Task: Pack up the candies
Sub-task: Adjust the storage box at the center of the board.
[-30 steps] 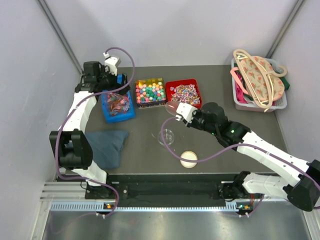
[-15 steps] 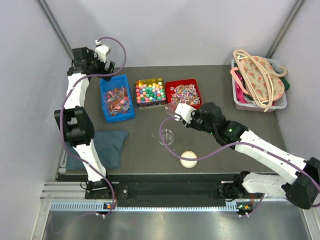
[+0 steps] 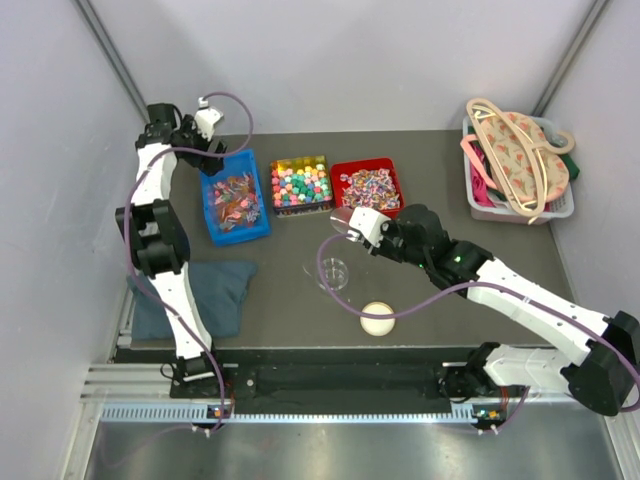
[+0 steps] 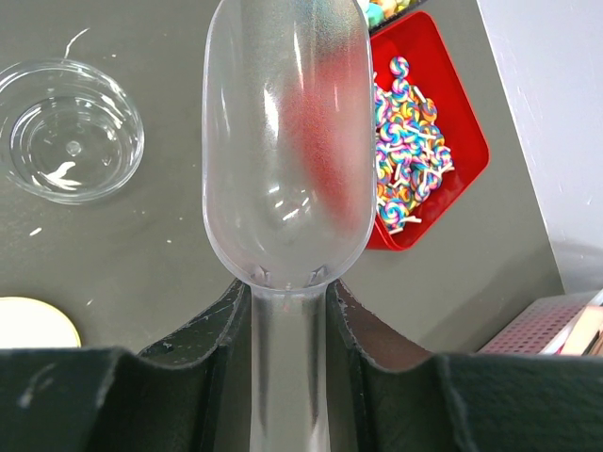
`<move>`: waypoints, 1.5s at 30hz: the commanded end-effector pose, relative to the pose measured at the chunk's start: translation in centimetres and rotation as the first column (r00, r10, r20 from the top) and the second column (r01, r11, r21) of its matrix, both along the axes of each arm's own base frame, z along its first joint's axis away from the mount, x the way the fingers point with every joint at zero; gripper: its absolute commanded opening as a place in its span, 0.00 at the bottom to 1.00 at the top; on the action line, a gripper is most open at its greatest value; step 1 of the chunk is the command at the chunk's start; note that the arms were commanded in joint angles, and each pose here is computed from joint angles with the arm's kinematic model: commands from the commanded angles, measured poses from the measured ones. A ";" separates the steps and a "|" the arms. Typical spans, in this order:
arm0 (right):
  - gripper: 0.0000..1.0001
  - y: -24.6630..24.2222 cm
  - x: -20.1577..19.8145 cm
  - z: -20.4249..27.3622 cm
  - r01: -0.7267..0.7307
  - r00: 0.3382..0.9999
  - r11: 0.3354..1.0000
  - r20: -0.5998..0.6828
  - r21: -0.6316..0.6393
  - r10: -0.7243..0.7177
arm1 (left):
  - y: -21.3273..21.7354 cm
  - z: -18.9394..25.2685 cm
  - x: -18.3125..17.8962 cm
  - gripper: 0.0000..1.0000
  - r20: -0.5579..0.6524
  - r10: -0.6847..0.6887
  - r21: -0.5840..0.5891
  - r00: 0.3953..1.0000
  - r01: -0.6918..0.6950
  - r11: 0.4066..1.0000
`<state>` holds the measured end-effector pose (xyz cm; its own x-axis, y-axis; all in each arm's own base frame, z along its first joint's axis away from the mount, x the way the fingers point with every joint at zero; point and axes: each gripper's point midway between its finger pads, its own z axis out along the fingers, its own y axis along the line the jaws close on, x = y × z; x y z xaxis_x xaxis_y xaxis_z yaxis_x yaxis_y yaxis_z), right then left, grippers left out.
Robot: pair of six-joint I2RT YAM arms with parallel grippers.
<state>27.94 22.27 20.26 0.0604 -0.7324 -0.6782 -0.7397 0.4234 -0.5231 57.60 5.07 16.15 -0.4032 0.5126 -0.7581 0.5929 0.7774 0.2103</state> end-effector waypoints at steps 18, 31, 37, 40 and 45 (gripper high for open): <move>0.00 1.3 0.8 3.1 -0.007 1.000 0.996 0.028 0.092 0.005 | 0.0 -5.7 -1.0 0.58 -0.118 -0.091 0.030 0.989 0.095 0.995; 0.00 1.7 0.6 3.4 -0.018 1.000 0.994 0.016 0.109 0.016 | 1.5 -7.1 -4.4 0.48 -0.170 0.065 0.045 0.983 -0.058 0.997; 0.00 1.8 0.5 3.5 -0.021 1.000 0.993 0.014 0.117 0.019 | 3.9 -6.6 -4.1 0.46 -0.171 0.283 0.071 0.944 -0.274 0.959; 0.00 1.9 0.5 3.6 -0.018 1.000 0.992 0.011 0.125 0.017 | 4.2 -6.1 -4.3 0.45 -0.181 0.366 0.042 0.913 -0.365 0.930; 0.00 2.2 0.5 3.7 -0.017 1.000 0.991 -0.004 0.134 0.018 | 4.0 -5.9 -5.8 0.46 -0.229 0.462 -0.006 0.857 -0.476 0.879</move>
